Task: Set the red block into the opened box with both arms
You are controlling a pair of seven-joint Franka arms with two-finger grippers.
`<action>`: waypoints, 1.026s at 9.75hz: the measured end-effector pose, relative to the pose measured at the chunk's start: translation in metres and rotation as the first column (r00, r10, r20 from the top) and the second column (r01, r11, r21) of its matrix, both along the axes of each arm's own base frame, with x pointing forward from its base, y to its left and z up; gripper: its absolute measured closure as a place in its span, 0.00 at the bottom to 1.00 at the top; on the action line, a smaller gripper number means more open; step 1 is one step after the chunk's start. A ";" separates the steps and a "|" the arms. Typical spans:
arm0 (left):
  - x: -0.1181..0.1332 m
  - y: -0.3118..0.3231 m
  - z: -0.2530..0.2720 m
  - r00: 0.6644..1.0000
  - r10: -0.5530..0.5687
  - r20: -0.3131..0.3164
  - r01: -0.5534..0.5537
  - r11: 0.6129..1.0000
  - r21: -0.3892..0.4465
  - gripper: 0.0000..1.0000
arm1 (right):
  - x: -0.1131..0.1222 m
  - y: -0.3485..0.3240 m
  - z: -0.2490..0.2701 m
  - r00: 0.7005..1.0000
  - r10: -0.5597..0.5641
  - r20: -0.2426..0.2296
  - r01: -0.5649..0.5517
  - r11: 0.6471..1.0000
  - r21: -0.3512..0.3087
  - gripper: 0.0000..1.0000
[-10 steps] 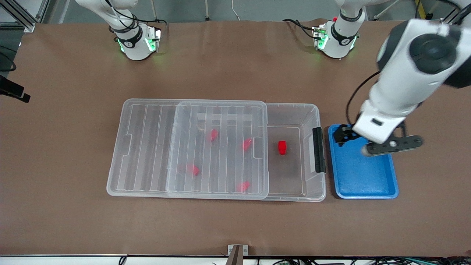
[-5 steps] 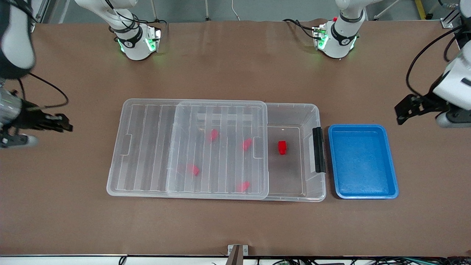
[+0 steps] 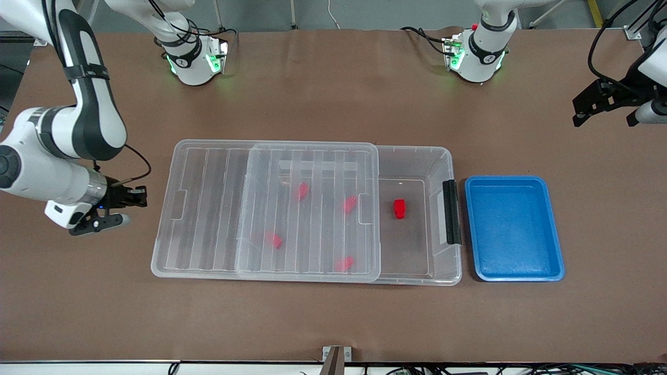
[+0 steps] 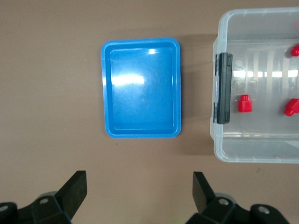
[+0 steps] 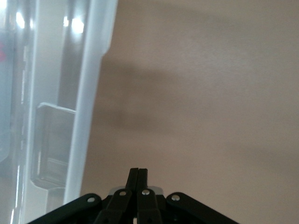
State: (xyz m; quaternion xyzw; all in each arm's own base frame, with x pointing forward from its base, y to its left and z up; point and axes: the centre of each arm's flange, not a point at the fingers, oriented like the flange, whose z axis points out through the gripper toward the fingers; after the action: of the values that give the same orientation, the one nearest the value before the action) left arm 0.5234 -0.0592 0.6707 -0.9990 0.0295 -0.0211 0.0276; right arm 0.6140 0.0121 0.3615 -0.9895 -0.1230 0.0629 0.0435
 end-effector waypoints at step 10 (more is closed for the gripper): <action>-0.019 -0.012 -0.009 0.999 -0.010 -0.043 0.008 0.999 -0.037 0.00 | -0.009 0.130 -0.020 0.999 -0.024 -0.022 0.026 0.995 0.099 0.99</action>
State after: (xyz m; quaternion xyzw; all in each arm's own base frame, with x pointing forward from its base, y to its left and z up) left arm 0.5042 -0.0708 0.6618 -0.9994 0.0343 0.0001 0.0085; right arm 0.6047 0.1423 0.3414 -0.9868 -0.1133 0.0667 0.0948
